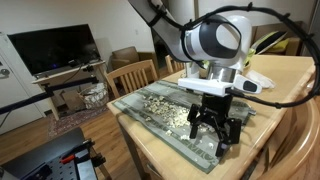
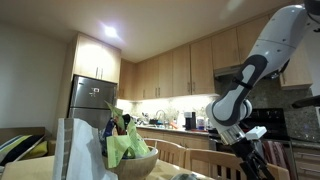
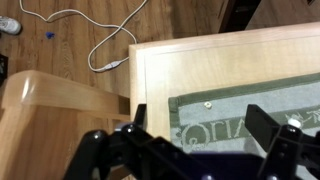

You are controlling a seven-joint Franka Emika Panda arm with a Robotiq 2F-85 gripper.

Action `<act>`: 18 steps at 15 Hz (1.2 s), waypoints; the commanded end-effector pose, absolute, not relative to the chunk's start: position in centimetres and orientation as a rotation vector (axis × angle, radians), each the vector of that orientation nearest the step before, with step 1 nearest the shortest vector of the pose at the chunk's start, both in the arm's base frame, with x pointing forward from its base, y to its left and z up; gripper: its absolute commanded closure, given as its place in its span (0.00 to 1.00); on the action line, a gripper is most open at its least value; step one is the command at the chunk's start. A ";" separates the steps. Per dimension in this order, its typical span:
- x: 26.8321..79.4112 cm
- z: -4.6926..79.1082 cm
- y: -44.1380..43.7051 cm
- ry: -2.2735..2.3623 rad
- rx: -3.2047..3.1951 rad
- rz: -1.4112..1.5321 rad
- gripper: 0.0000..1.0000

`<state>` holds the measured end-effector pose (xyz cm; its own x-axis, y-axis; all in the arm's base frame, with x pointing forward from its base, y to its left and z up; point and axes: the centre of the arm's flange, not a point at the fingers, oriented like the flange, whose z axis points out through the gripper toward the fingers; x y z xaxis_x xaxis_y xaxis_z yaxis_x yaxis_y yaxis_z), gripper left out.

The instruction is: Fold up the right end of the cloth

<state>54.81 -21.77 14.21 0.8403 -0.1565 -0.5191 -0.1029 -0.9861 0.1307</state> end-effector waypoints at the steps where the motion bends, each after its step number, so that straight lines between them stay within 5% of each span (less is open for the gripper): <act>1: 54.9 12.2 -22.7 -0.246 2.937 -0.819 0.00; 18: 55.8 9.0 -22.7 -0.107 2.993 -0.771 0.00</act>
<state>54.98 -22.55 9.15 0.8643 -0.1087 -0.4912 -0.0672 -0.9926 0.1015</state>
